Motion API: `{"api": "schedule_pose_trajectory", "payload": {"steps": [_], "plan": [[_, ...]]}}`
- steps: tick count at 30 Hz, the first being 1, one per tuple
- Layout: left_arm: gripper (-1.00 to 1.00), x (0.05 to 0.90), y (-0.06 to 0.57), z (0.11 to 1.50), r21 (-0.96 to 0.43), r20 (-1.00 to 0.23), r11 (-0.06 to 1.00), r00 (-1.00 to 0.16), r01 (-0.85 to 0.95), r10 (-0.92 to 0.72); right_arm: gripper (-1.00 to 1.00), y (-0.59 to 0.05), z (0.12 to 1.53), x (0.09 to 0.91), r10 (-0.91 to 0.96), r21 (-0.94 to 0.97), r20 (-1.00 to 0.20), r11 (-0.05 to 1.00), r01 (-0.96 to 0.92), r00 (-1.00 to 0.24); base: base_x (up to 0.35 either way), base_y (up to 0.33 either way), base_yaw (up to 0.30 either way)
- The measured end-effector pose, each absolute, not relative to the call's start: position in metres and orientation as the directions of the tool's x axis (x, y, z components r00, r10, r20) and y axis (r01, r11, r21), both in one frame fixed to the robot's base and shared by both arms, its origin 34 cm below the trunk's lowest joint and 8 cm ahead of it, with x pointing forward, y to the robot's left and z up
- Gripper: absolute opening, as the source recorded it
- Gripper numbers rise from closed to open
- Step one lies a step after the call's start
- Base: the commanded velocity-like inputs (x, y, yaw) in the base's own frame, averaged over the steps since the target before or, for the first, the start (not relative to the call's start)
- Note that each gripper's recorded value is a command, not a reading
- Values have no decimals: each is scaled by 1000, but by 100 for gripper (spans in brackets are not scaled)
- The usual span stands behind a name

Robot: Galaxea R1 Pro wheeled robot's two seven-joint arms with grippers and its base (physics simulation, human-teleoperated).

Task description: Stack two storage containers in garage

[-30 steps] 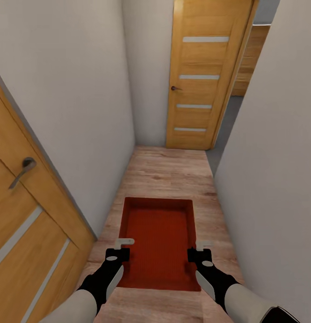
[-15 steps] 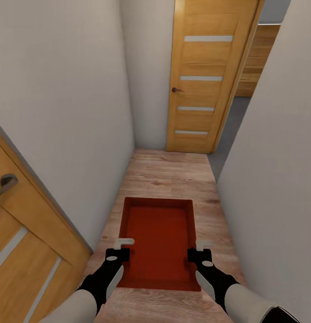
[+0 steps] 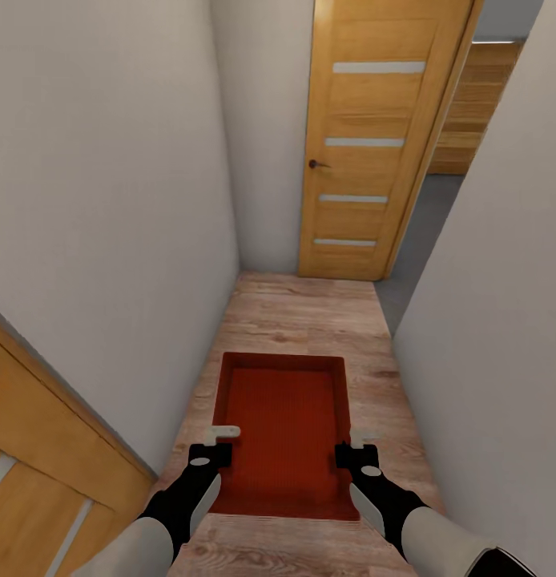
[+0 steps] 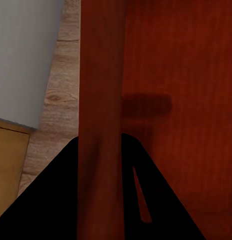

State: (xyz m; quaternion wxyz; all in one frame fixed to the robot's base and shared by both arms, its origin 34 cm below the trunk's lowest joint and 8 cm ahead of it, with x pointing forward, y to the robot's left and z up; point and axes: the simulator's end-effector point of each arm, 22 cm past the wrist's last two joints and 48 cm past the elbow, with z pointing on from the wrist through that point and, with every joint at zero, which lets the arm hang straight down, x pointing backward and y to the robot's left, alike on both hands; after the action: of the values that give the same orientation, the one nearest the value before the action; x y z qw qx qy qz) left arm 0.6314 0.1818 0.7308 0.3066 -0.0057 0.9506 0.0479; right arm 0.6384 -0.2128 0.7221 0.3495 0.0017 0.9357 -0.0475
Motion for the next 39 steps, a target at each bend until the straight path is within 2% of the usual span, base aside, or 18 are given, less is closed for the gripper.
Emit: {"api": "schedule_pose_trajectory", "payload": {"steps": [39], "plan": [[-100,631,182,731,88,-583,995,-812,-40,19,-100,-213,722,638,-30,-88,-654,995,37,-756,322,0,0]]}}
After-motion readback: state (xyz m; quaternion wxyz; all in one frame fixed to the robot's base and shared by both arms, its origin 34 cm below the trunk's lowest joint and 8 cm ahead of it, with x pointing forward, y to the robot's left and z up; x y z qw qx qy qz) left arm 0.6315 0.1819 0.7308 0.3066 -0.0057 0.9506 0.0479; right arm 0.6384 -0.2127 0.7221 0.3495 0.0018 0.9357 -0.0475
